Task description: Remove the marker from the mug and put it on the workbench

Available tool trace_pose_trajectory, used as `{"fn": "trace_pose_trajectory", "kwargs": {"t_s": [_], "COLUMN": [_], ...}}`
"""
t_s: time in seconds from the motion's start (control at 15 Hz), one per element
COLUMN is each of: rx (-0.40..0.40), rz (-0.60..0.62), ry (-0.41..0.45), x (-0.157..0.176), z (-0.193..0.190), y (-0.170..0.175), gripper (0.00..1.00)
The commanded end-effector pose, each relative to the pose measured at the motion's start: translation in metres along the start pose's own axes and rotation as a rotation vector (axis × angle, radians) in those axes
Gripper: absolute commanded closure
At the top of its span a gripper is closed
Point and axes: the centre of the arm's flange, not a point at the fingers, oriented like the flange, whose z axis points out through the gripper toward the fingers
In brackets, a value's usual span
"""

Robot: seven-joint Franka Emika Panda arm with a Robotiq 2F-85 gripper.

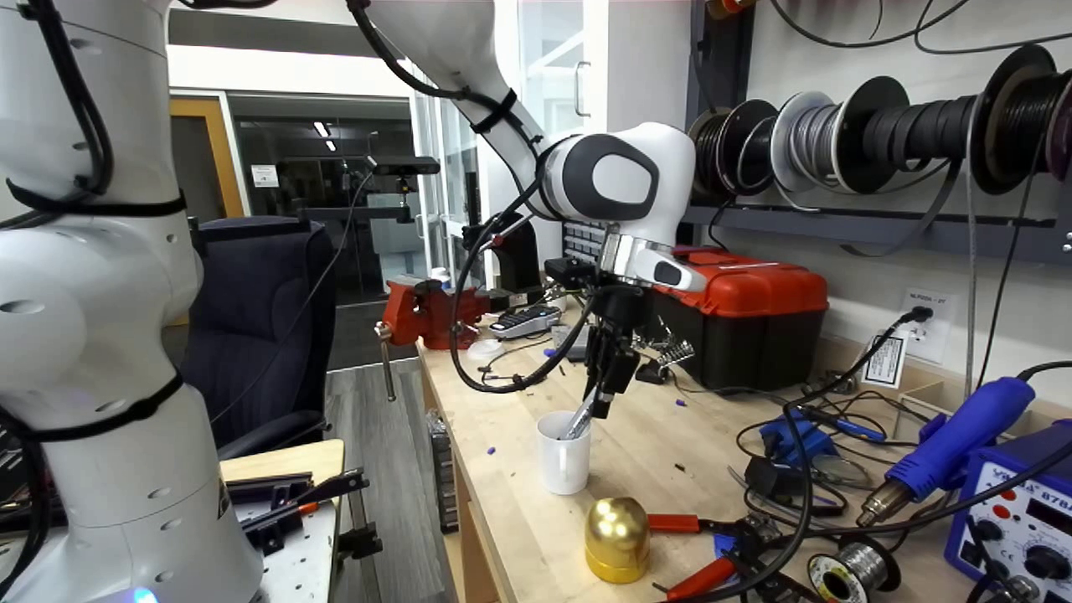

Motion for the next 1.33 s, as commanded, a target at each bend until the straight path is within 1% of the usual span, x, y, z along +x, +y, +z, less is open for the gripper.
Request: {"fn": "trace_pose_trajectory", "kwargs": {"t_s": [0.0, 0.07, 0.13, 0.2, 0.4, 0.67, 0.8, 1.0, 1.13, 1.27], "rx": [0.027, 0.027, 0.029, 0.031, 0.029, 0.025, 0.026, 0.031, 0.020, -0.014], "rz": [-0.004, -0.003, -0.002, 0.002, 0.019, 0.047, 0.056, 0.049, 0.011, -0.026], "ry": [0.023, 0.024, 0.025, 0.025, 0.029, 0.052, 0.061, 0.098, 0.119, 0.129], "x": [0.001, 0.001, 0.000, -0.002, -0.016, -0.040, -0.047, -0.054, -0.057, -0.063], "z": [-0.004, -0.004, -0.004, -0.004, -0.007, -0.026, -0.041, -0.069, -0.099, -0.133], "y": [0.005, 0.006, 0.007, 0.008, 0.016, 0.032, 0.039, 0.044, 0.042, 0.033], "gripper": [0.96, 0.99, 1.00, 0.96, 0.96, 0.96, 0.96, 0.96, 0.96, 0.96]}}
